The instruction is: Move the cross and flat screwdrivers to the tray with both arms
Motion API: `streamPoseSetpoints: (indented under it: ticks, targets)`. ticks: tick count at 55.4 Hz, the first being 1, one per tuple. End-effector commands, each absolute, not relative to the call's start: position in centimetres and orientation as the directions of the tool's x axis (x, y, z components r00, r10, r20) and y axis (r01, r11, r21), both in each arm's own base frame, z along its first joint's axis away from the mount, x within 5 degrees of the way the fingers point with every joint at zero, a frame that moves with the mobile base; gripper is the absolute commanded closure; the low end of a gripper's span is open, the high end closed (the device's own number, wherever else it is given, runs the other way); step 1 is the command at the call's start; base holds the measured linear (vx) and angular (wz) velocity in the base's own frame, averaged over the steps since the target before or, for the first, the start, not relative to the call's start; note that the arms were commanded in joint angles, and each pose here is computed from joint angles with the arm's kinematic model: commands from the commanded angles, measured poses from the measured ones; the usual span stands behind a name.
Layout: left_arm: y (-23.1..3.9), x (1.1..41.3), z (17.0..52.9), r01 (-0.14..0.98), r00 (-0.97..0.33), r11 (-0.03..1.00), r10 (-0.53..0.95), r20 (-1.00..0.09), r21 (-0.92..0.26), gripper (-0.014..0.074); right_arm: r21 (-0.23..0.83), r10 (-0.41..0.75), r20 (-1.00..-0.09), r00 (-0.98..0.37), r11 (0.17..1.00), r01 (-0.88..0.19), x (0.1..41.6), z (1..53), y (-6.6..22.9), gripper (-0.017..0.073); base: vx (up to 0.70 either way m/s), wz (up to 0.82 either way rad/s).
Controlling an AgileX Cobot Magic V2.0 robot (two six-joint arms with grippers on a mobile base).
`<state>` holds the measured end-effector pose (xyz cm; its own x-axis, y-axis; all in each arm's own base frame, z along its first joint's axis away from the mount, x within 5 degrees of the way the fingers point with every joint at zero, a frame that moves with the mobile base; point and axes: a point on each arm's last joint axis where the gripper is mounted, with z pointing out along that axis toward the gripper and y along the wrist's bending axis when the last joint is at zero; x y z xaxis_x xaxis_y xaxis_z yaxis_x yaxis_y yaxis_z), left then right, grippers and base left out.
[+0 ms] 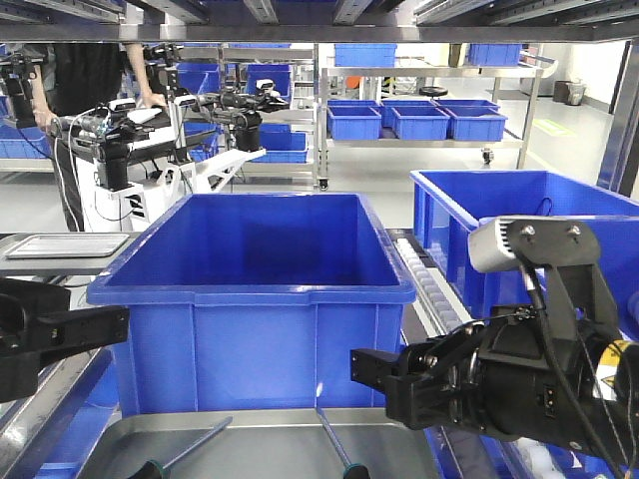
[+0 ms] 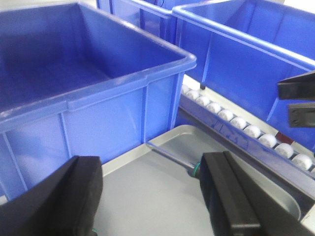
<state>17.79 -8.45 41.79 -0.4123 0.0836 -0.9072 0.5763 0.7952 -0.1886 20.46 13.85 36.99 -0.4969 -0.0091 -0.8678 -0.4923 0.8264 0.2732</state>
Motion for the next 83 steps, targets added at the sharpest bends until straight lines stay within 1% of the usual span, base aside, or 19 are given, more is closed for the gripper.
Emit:
streamPoseSetpoints:
  ticks: [1,4,6,9,14,19,24,25,26,29,34,37,47,52,56,83]
  targets:
    - [-8.3,17.5,43.6,0.567,-0.331,0.803,0.016,-0.943,-0.185,0.0055,0.262,0.051,-0.919,-0.391,0.820,-0.509,20.3,39.3,13.5,-0.0006,0.00,0.00]
    - [-7.8,17.4,43.7,0.546,-0.296,0.829,0.056,-0.953,-0.120,0.0071,0.262,0.051,-0.919,-0.391,0.820,-0.509,20.3,39.3,13.5,-0.0006,0.00,0.00]
    - [-7.4,17.1,43.4,0.520,-0.285,0.849,0.062,-0.957,-0.100,0.0090,0.262,0.050,-0.918,-0.392,0.820,-0.509,20.3,39.3,13.5,-0.0006,0.00,0.00]
    - [-6.7,16.5,42.9,0.468,-0.264,0.879,0.041,-0.964,-0.091,0.0125,0.262,0.050,-0.918,-0.392,0.820,-0.509,20.3,39.3,13.5,-0.0006,0.00,0.01]
    - [-5.2,15.0,40.7,0.363,-0.204,0.926,-0.032,-0.978,-0.106,0.0213,0.262,0.050,-0.918,-0.392,0.820,-0.509,20.3,39.3,13.5,-0.0006,0.00,0.00]
    - [-3.9,13.2,37.3,0.288,-0.087,0.956,-0.037,-0.995,-0.061,0.0331,0.262,0.050,-0.918,-0.392,0.820,-0.509,20.3,39.3,13.5,-0.0006,0.00,0.00]
    - [-3.0,11.7,33.9,0.252,-0.001,0.967,-0.022,-1.000,-0.022,0.0456,0.262,0.050,-0.918,-0.392,0.820,-0.509,20.3,39.3,13.5,-0.0006,0.00,0.00]
    - [-2.9,11.4,33.5,0.246,0.017,0.969,-0.024,-1.000,-0.019,0.0476,0.262,0.050,-0.918,-0.392,0.820,-0.509,20.3,39.3,13.5,-0.0006,0.00,0.00]
    - [-2.7,11.1,32.4,0.233,0.026,0.972,-0.023,-0.999,-0.016,0.0516,0.262,0.050,-0.918,-0.392,0.820,-0.509,20.3,39.3,13.5,-0.0006,0.00,0.00]
    - [-2.0,10.2,30.2,0.200,0.041,0.978,-0.063,-0.997,-0.054,0.0602,0.262,0.049,-0.918,-0.393,0.820,-0.509,20.3,39.3,13.5,-0.0006,0.00,0.00]
    - [-1.2,8.8,27.3,0.134,0.034,0.986,-0.105,-0.994,-0.099,0.0602,0.262,0.049,-0.918,-0.393,0.820,-0.509,20.3,39.3,13.5,-0.0006,0.00,0.00]
    - [-0.9,8.0,25.9,0.112,0.047,0.989,-0.107,-0.993,-0.101,0.0602,0.262,0.049,-0.918,-0.393,0.820,-0.509,20.3,39.3,13.5,-0.0006,0.00,0.00]
    - [-0.5,6.1,21.5,0.091,0.094,0.991,-0.109,-0.990,-0.101,0.0601,0.262,0.049,-0.918,-0.394,0.820,-0.509,20.3,39.3,13.5,-0.0006,0.00,0.00]
    - [-0.5,5.3,21.2,0.095,0.089,0.990,-0.108,-0.990,-0.099,0.0601,0.262,0.049,-0.918,-0.393,0.820,-0.509,20.3,39.3,13.5,-0.0006,0.00,0.00]
    - [-0.5,5.5,21.1,0.090,0.069,0.991,-0.106,-0.992,-0.099,0.0600,0.263,0.048,-0.916,-0.397,0.819,-0.509,20.3,39.2,13.5,-0.0006,0.00,0.00]
    - [-0.5,5.5,21.1,0.090,0.070,0.991,-0.106,-0.992,-0.099,0.0599,0.263,0.048,-0.916,-0.397,0.819,-0.509,20.3,39.2,13.5,-0.0006,0.00,0.00]
